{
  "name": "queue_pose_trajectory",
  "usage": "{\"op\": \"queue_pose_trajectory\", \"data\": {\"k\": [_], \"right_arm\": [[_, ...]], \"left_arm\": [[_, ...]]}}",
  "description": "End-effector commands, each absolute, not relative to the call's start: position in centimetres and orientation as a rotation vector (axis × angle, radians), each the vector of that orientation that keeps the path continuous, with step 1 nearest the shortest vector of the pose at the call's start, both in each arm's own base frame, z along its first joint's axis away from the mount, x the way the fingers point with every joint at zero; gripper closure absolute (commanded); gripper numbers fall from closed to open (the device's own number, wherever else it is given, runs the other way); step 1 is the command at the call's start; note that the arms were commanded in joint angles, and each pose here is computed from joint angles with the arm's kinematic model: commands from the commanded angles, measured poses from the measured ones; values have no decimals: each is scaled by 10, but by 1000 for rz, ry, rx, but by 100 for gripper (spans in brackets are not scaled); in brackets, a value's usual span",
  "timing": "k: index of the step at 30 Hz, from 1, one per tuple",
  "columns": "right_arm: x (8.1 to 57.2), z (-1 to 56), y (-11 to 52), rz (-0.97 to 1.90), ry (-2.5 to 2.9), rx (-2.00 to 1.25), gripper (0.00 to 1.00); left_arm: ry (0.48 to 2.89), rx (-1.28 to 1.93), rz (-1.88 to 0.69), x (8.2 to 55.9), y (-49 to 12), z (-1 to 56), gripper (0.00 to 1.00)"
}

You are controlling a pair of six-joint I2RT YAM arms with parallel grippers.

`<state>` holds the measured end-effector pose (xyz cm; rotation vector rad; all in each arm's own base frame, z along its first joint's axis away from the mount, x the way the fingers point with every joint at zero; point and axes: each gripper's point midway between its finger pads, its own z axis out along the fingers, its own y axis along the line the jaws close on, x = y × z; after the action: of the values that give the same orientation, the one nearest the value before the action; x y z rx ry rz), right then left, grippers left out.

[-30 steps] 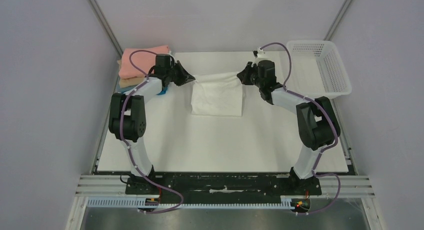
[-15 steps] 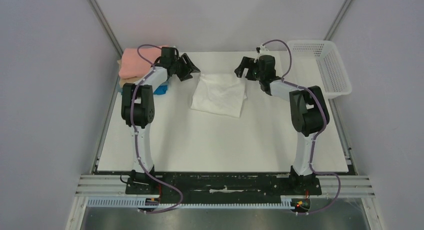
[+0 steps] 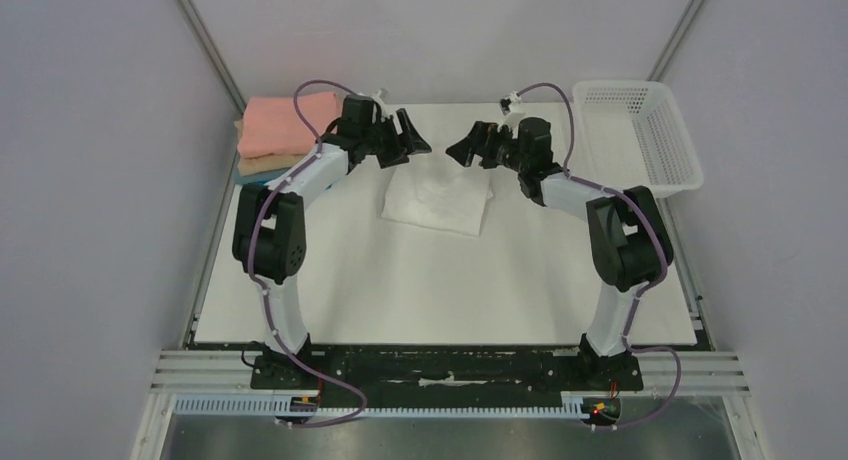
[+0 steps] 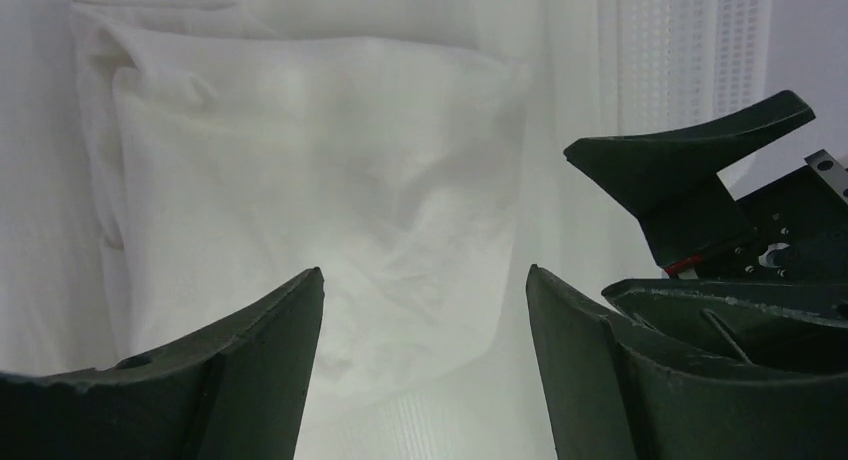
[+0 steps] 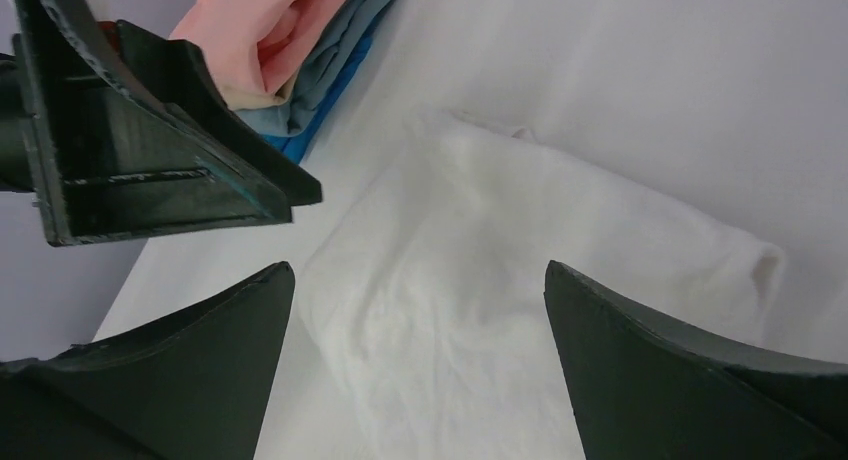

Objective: Fold and stack the t-shirts
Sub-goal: Smooth out wrinkles on the folded tshirt

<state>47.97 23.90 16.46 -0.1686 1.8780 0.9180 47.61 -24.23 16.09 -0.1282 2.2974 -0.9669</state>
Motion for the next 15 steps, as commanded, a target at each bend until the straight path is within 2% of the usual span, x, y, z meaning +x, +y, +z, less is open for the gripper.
{"op": "queue_pose_trajectory", "data": {"k": [1, 8, 11, 15], "right_arm": [[494, 156, 269, 1069, 1860, -211, 2], [554, 81, 253, 847, 1942, -99, 2], [555, 49, 248, 837, 2012, -47, 2], [532, 23, 243, 852, 2103, 17, 2]], "left_arm": [[2407, -144, -958, 484, -242, 103, 20], [2561, -217, -818, 480, -228, 39, 18], [2607, -233, -797, 465, -222, 21, 18], [2658, -250, -808, 431, -218, 7, 18]]}}
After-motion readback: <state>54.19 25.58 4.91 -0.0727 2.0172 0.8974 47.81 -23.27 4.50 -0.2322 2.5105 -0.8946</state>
